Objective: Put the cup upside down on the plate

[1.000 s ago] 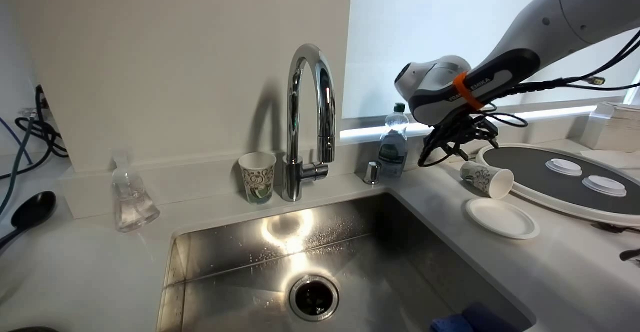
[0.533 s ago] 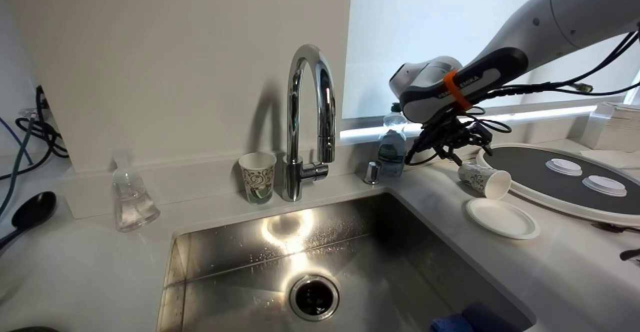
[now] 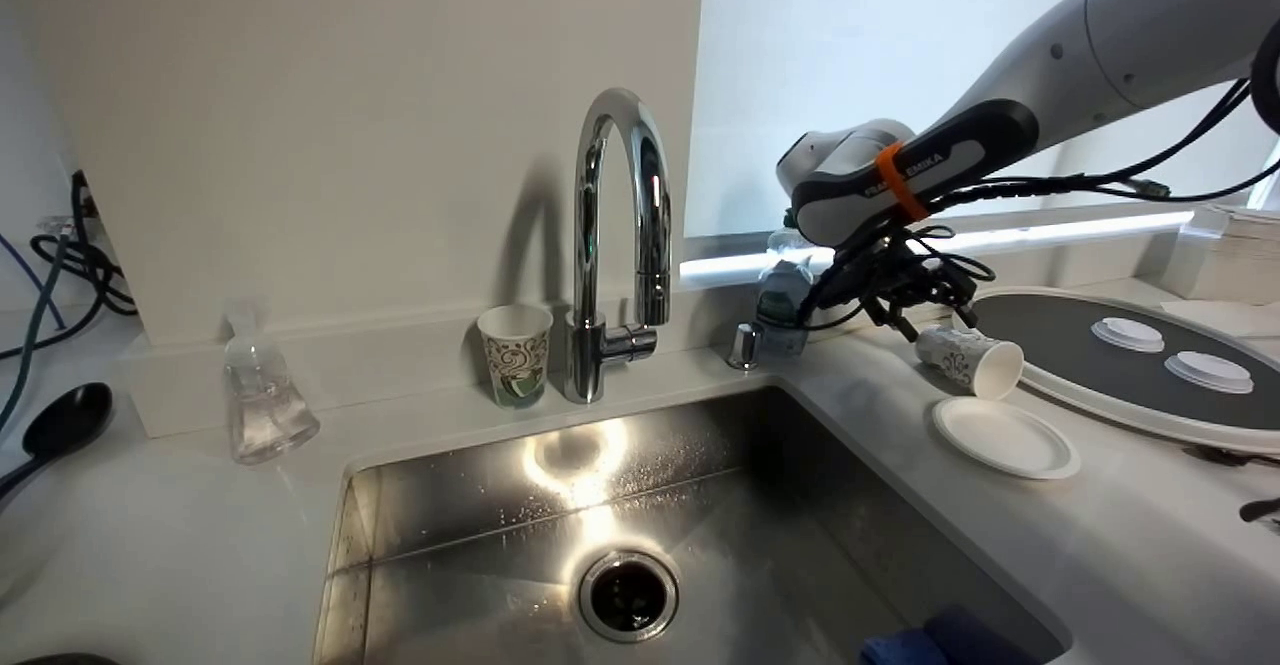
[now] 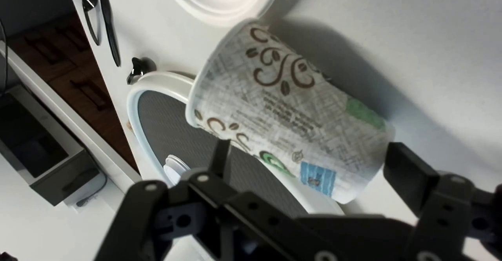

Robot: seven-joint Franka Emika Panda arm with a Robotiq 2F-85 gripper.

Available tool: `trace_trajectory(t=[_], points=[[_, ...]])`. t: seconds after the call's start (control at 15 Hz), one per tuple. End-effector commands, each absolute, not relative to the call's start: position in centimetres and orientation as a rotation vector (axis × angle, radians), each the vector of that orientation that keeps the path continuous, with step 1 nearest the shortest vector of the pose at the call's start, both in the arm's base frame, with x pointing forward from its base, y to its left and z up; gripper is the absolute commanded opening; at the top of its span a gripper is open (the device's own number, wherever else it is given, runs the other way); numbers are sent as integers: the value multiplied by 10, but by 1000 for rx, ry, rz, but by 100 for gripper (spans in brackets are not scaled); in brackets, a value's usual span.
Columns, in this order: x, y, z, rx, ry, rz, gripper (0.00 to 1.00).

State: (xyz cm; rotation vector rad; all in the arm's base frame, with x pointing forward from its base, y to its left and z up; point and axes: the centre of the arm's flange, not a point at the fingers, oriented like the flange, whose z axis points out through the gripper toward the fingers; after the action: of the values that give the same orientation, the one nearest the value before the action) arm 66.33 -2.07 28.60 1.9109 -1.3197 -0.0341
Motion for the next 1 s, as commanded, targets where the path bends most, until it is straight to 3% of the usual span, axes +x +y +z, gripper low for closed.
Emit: trace_trajectory(t=[0.0, 0.53, 0.67, 0.8, 0.93], points=[[671, -16, 273, 1874, -1368, -64, 99], [682, -18, 267, 1875, -1395, -30, 91], [684, -20, 268, 1871, -1400, -19, 80], [685, -22, 268, 1865, -1403, -14, 58], [685, -24, 269, 1859, -1406, -9, 46]])
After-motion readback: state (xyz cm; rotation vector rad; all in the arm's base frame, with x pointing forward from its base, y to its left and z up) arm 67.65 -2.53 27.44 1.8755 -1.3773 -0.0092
